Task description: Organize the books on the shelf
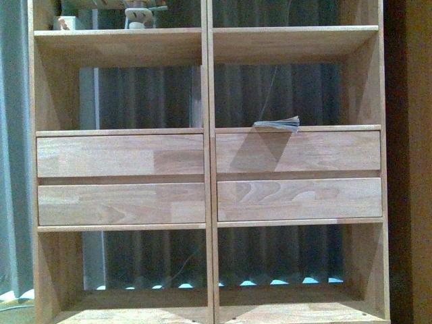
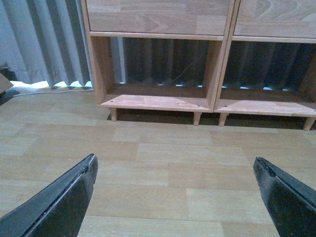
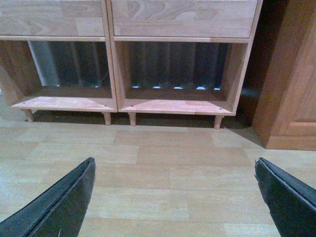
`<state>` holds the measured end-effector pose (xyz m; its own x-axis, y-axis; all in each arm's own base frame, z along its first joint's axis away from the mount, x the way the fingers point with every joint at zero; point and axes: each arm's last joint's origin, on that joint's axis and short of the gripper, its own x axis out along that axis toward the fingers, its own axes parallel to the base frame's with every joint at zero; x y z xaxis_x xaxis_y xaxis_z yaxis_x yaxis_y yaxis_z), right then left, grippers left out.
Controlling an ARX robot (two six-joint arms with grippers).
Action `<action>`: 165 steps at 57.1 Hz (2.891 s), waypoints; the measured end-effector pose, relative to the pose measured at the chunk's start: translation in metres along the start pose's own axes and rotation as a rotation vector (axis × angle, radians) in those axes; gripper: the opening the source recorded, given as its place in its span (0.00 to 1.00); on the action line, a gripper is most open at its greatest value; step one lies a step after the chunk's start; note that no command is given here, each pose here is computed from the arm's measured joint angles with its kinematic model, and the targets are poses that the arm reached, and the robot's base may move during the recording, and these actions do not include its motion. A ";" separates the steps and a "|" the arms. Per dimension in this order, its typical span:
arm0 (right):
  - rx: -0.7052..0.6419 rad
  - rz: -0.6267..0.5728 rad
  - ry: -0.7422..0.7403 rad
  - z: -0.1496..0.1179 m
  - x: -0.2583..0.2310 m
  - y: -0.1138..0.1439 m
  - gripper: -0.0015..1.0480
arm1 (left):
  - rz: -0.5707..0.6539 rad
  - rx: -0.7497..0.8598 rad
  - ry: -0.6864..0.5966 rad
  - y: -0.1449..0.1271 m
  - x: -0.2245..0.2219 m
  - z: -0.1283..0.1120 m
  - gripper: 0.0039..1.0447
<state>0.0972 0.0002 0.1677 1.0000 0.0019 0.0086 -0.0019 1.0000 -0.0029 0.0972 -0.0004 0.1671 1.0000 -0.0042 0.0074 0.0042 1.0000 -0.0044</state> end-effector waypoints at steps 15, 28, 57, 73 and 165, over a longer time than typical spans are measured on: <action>0.000 0.000 0.000 0.000 0.000 0.000 0.93 | 0.000 0.000 0.000 0.000 0.000 0.000 0.93; 0.000 0.000 0.000 0.000 0.000 0.000 0.93 | 0.000 0.000 0.000 0.000 0.000 0.000 0.93; 0.000 0.000 0.000 0.000 0.000 0.000 0.93 | 0.000 0.000 0.000 0.000 0.000 0.000 0.93; 0.000 0.000 0.000 0.000 0.000 0.000 0.93 | 0.000 0.000 0.000 0.000 0.000 0.000 0.93; 0.003 0.000 0.000 0.000 0.000 0.000 0.93 | 0.000 0.000 0.000 0.000 0.000 0.000 0.93</action>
<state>0.0972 0.0002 0.1677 1.0000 0.0019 0.0086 -0.0019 1.0000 0.0002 0.0972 -0.0004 0.1672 1.0000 -0.0042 0.0078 0.0042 1.0000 -0.0048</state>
